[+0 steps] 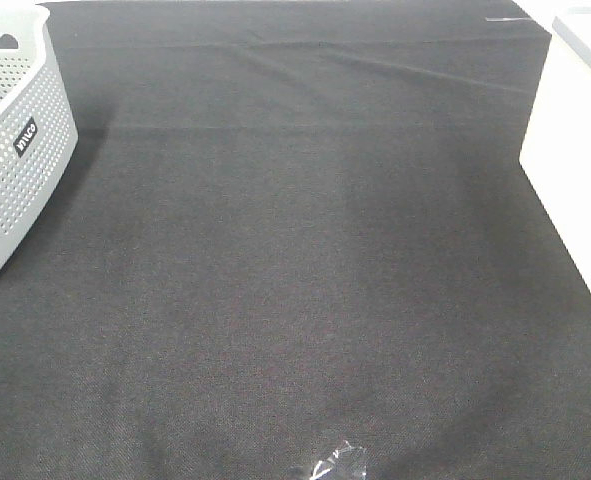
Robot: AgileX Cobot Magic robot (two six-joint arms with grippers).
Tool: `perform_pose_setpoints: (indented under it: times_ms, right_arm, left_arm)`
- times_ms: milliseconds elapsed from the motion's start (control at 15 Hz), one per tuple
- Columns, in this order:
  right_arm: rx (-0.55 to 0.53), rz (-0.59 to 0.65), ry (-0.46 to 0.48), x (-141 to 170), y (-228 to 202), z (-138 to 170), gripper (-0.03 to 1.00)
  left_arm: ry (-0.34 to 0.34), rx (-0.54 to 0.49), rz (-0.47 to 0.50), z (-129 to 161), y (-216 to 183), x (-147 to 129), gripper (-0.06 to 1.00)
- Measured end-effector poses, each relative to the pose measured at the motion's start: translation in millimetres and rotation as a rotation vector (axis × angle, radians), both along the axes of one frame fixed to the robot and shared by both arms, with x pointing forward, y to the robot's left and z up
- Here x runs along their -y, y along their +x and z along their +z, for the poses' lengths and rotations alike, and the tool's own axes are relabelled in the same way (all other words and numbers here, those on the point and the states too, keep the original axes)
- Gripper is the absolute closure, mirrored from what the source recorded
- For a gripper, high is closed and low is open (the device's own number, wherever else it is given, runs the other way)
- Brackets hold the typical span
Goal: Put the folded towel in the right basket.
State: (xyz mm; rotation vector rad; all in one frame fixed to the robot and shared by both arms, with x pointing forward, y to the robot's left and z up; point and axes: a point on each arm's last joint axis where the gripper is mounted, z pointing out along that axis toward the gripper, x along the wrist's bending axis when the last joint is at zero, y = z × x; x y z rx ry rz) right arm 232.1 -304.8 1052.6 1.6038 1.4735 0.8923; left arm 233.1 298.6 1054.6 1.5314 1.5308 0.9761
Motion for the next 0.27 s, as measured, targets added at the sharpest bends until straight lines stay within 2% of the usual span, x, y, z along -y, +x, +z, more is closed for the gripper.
perform_pose_setpoints:
  times_ms: [267]
  right_arm:
    - [0.0, 0.0, 0.0, 0.0, 0.0, 0.0, 0.18]
  left_arm:
    - [0.0, 0.0, 0.0, 0.0, 0.0, 0.0, -0.05]
